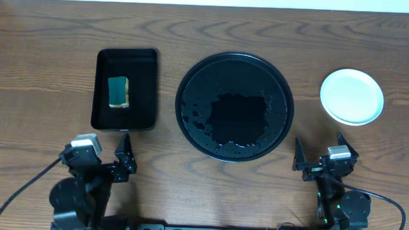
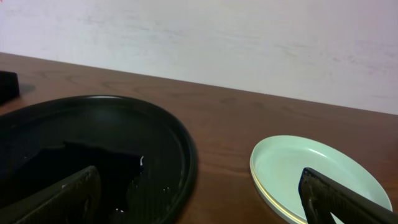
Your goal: Clean dirty plates on tray and stack at the side
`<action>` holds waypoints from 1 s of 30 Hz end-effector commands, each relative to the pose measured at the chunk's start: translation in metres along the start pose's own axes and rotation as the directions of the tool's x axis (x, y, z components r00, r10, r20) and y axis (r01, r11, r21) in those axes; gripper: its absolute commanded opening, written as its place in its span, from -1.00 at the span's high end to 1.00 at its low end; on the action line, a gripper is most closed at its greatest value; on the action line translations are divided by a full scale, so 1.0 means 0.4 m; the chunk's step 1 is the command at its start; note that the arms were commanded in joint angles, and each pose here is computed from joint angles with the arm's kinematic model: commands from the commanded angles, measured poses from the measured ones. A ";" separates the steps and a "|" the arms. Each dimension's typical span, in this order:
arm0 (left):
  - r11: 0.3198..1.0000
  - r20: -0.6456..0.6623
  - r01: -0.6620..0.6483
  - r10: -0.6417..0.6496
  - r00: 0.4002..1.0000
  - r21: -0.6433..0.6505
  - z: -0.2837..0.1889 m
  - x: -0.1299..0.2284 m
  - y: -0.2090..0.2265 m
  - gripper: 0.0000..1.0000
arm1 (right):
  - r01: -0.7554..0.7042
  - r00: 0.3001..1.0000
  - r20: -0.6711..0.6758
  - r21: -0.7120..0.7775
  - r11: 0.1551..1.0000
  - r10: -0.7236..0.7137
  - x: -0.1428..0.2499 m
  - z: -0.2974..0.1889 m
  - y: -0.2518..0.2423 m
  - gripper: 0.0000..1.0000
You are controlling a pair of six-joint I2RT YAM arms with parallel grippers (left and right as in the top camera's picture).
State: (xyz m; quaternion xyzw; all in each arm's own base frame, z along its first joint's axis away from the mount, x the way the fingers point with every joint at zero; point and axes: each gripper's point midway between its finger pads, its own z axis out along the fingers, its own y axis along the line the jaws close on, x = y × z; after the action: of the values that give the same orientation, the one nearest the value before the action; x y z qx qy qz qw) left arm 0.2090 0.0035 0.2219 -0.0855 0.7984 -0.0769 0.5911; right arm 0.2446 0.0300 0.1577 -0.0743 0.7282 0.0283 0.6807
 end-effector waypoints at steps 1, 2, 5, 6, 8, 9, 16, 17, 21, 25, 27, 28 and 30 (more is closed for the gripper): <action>0.995 0.181 -0.060 0.044 0.982 0.084 0.001 -0.060 -0.042 -0.68 | -0.012 1.000 0.001 0.011 1.000 0.012 0.001 -0.001 -0.005 -0.99; 0.991 0.254 -0.080 0.049 0.966 0.112 -0.004 -0.090 -0.059 -0.68 | -0.012 1.000 0.001 0.011 1.000 0.012 0.001 -0.001 -0.005 -0.99; 0.974 0.466 -0.145 0.048 0.884 0.175 -0.039 -0.177 -0.105 -0.68 | -0.012 1.000 0.001 0.011 1.000 0.012 0.001 -0.001 -0.005 -0.98; 0.968 0.528 -0.165 0.042 0.848 0.188 -0.054 -0.201 -0.116 -0.68 | -0.012 1.000 0.001 0.011 1.000 0.012 0.001 -0.001 -0.005 -0.99; 0.961 0.602 -0.189 0.032 0.798 0.200 -0.073 -0.223 -0.126 -0.68 | -0.012 1.000 0.001 0.011 1.000 0.012 0.001 -0.001 -0.005 -0.99; 0.960 0.622 -0.196 0.029 0.783 0.202 -0.077 -0.226 -0.128 -0.68 | -0.012 1.000 0.001 0.011 1.000 0.012 0.001 -0.001 -0.005 -0.99; 0.964 0.561 -0.177 0.036 0.827 0.200 -0.002 -0.125 -0.102 -0.68 | -0.012 1.000 0.001 0.011 1.000 0.012 0.001 -0.001 -0.005 -0.98; 0.965 0.543 -0.172 0.037 0.839 0.199 0.013 -0.104 -0.096 -0.68 | -0.012 1.000 0.001 0.011 1.000 0.012 0.001 -0.001 -0.005 -0.99; 0.968 0.492 -0.157 0.042 0.869 0.195 0.054 -0.043 -0.080 -0.68 | -0.012 1.000 0.001 0.011 1.000 0.012 0.001 -0.001 -0.005 -0.99; 0.978 0.385 -0.121 0.048 0.922 0.167 0.095 0.028 -0.053 -0.68 | -0.012 1.000 0.001 0.011 1.000 0.012 0.001 -0.001 -0.005 -0.99; 0.986 0.301 -0.096 0.051 0.952 0.137 0.117 0.077 -0.032 -0.68 | -0.012 1.000 0.001 0.011 1.000 0.012 0.001 -0.001 -0.005 -0.98; 0.989 0.251 -0.084 0.051 0.967 0.122 0.127 0.107 -0.021 -0.68 | -0.012 1.000 0.001 0.011 1.000 0.012 0.001 -0.001 -0.005 -0.99; 0.995 0.152 -0.063 0.050 0.987 0.078 0.142 0.167 0.006 -0.68 | -0.012 1.000 0.001 0.011 1.000 0.012 0.001 -0.001 -0.005 -0.99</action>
State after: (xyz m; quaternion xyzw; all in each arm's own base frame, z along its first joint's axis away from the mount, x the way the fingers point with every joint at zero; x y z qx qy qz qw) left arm 0.2454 -0.0176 0.1584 -0.0266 0.7304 -0.1041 0.6745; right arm 0.2446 0.0300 0.1578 -0.0743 0.7281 0.0283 0.6808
